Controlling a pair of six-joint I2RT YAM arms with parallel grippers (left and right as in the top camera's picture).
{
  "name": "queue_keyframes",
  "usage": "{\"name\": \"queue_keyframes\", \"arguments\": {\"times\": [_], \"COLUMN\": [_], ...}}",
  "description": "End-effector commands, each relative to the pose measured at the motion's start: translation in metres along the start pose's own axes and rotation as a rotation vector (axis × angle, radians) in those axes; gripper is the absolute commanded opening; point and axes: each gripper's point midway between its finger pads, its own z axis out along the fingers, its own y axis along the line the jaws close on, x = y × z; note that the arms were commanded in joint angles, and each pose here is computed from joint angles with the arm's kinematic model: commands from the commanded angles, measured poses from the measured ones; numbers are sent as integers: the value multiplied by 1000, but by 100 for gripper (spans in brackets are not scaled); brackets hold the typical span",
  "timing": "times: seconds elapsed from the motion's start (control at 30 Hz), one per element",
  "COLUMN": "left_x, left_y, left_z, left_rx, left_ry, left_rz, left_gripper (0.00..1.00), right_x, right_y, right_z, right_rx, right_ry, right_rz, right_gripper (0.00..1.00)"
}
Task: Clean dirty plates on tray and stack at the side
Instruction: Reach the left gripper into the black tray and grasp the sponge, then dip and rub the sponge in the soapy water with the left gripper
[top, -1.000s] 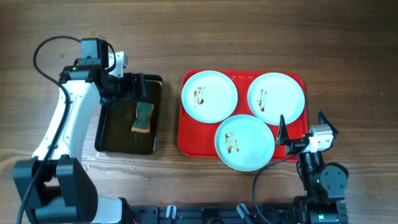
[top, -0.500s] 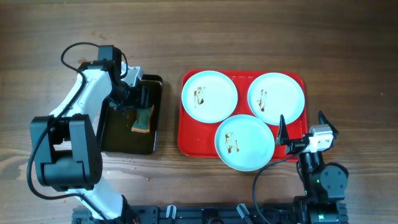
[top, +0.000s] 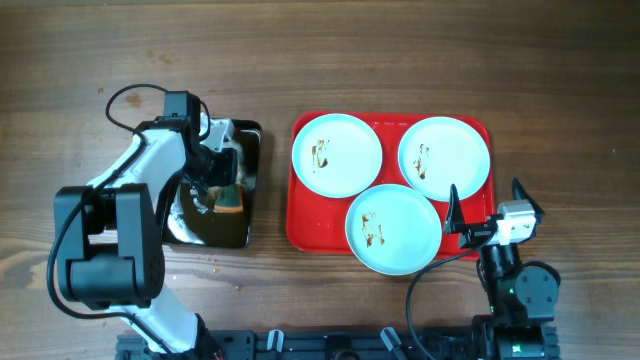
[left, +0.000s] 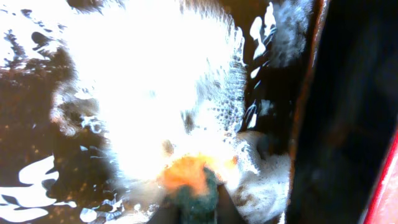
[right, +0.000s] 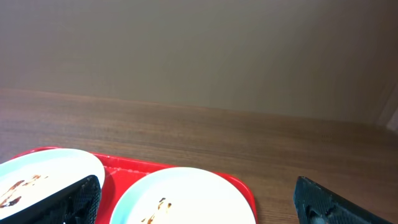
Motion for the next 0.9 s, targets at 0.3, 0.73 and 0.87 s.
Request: {"name": "queue_keyframes", "arguments": {"times": [0.3, 0.73, 0.87], "left_x": [-15, 52, 46], "left_y": [2, -13, -2], "left_z": [-60, -43, -35], "left_rx": [-100, -14, -61], "left_ry": [-107, -34, -73], "left_rz": [-185, -129, -147], "left_gripper": [100, 100, 100], "right_x": [-2, -2, -2], "right_y": [-1, -1, -1], "right_z": [0, 0, 0], "right_rx": [10, 10, 10], "right_ry": [-9, -9, -9], "right_rz": [-10, -10, -10], "right_gripper": [100, 100, 100]}}
